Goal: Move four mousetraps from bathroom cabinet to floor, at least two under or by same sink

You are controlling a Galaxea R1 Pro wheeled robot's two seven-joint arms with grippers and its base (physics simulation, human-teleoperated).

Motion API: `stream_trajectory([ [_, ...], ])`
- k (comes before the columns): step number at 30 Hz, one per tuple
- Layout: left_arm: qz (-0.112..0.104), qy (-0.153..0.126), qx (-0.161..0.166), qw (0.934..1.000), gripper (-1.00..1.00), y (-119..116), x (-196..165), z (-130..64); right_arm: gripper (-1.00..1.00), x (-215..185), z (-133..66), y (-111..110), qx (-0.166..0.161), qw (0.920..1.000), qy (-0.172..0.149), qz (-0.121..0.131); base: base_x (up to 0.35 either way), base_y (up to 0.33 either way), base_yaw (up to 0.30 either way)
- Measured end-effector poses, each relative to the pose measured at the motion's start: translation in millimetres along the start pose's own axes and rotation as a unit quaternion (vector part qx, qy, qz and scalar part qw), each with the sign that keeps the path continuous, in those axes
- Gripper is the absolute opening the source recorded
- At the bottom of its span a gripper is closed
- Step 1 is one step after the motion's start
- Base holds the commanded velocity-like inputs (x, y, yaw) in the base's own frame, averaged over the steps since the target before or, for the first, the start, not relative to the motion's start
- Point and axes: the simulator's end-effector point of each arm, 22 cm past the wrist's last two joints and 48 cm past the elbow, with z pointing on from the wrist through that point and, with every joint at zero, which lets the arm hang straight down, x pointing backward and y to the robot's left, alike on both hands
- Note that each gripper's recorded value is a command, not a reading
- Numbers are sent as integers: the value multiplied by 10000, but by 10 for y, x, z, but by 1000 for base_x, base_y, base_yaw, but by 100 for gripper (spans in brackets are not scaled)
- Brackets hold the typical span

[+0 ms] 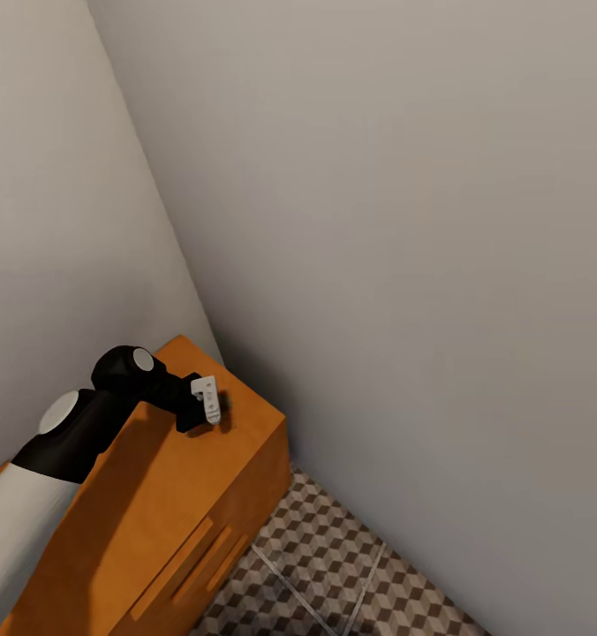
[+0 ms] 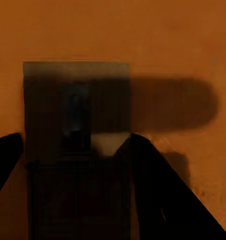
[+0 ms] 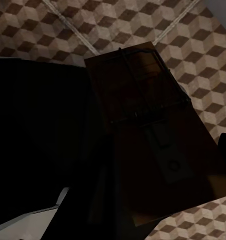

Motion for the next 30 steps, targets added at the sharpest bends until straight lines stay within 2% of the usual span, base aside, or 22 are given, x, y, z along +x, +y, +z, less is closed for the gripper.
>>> stream_trajectory([
  [26, -76, -20, 34, 10000, -100, -4, 7, -10, -100, -3, 1, -8, 5, 10000, -8, -1, 0, 0, 0],
  [30, 18, -108, -94, 9999, -100, 36, -69, -110, -100, -7, 3, -8, 5, 10000, -11, -1, 0, 0, 0],
])
